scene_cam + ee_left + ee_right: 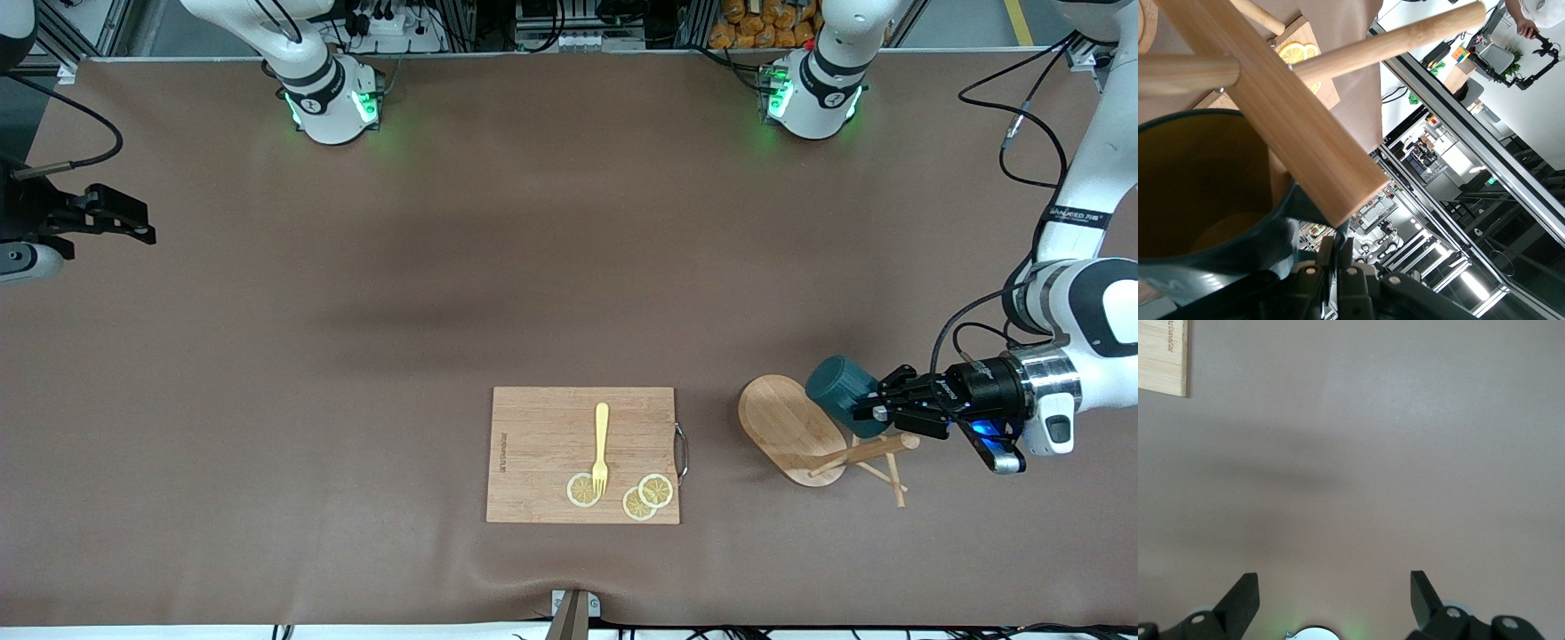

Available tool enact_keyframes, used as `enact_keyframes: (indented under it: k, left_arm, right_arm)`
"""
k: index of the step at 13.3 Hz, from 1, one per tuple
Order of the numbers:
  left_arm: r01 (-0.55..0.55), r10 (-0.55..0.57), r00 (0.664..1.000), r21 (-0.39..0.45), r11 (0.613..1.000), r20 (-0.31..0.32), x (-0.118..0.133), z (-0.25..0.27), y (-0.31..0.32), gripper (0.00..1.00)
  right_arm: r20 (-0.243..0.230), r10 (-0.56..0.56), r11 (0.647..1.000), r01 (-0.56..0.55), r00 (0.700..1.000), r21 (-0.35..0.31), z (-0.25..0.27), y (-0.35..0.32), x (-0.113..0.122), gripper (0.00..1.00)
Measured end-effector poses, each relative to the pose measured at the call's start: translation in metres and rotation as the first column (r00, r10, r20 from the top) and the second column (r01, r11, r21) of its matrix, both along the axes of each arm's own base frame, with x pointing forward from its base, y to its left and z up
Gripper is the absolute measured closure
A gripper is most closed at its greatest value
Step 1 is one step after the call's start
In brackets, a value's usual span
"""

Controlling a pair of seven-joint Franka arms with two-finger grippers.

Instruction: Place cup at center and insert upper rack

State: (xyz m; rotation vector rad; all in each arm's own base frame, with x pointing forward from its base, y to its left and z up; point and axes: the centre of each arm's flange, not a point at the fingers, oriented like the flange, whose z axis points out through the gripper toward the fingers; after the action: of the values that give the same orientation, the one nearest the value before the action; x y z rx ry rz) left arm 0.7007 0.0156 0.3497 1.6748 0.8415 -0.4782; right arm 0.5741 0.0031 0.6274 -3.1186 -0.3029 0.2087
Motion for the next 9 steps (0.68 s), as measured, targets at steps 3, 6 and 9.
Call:
enact_keyframes:
  k: [3, 6, 9]
  left_arm:
    - [-0.007, 0.007, 1.0, -0.021, 1.0, -0.008, 0.0014, -0.003, -0.0004, 0.95]
    - [-0.008, 0.008, 1.0, -0.034, 0.999, -0.012, 0.0033, -0.0074, -0.0016, 0.95]
    - [-0.007, 0.006, 1.0, -0.04, 0.999, -0.011, 0.0052, -0.0085, -0.0036, 0.95]
  right_arm:
    - [0.0, 0.0, 1.0, 0.0, 1.0, 0.0, 0.0001, 0.0, 0.0, 0.0]
    - [0.001, 0.0, 1.0, 0.0, 1.0, 0.0, 0.0002, 0.0, 0.0, 0.0]
    - [0.001, 0.0, 1.0, 0.0, 1.0, 0.0, 0.0003, 0.0, 0.0, 0.0]
